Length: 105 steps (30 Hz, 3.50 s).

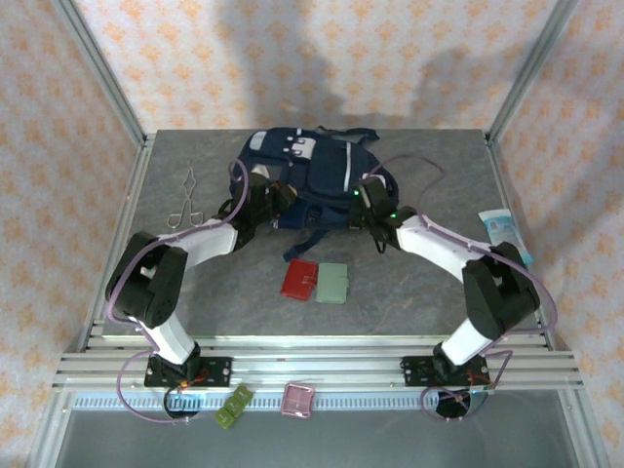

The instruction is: Pack books, pencil case, and school supplies into a backpack

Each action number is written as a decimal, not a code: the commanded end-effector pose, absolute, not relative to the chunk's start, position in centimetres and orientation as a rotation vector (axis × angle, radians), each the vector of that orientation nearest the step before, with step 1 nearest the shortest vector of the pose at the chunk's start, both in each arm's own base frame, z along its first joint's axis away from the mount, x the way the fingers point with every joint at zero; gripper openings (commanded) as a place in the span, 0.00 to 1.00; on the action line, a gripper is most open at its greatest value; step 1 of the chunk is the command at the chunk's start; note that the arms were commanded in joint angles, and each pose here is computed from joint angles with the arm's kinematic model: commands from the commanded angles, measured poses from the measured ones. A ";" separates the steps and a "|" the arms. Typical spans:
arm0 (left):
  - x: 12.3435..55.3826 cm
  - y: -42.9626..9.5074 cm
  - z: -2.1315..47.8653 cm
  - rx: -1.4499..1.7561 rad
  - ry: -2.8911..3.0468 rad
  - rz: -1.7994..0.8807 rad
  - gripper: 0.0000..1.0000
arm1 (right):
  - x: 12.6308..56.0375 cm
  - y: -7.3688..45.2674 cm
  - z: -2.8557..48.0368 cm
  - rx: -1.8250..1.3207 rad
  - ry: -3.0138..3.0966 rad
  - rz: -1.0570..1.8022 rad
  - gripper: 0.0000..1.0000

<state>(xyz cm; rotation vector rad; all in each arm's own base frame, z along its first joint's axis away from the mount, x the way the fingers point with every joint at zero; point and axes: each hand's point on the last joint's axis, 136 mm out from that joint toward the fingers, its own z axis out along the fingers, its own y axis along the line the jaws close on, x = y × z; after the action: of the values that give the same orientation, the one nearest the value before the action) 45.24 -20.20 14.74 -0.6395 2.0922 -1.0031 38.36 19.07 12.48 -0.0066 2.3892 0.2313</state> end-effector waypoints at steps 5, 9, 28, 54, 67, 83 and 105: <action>50.4 -18.0 16.0 -0.563 2.068 -0.779 0.03 | 33.2 26.3 12.3 -0.329 2.497 0.459 0.00; 50.5 -18.0 16.9 -0.545 2.057 -0.793 0.46 | 33.7 29.4 13.2 -0.301 2.460 0.636 0.00; 40.8 -22.8 13.8 -0.524 2.076 -1.020 0.64 | 35.1 31.5 13.1 -0.275 2.449 0.712 0.00; 43.6 -19.4 13.4 -0.564 2.034 -0.965 0.00 | 34.2 17.1 8.5 0.048 2.622 0.148 0.00; 46.5 -19.2 14.3 -0.516 2.060 -0.898 0.00 | 33.4 19.2 11.0 -0.056 2.559 0.308 0.00; 48.0 -15.6 18.1 -0.557 2.007 -0.815 0.45 | 35.5 33.3 13.5 -0.209 2.453 0.818 0.00; 42.6 -22.0 12.7 -0.636 2.092 -1.017 0.61 | 34.9 33.9 13.7 -0.247 2.442 0.877 0.00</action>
<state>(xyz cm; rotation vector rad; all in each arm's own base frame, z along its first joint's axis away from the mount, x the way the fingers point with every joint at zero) 41.27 -21.09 11.31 -0.6435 2.1420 -0.9699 35.10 32.26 11.57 -0.2057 2.5046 0.7741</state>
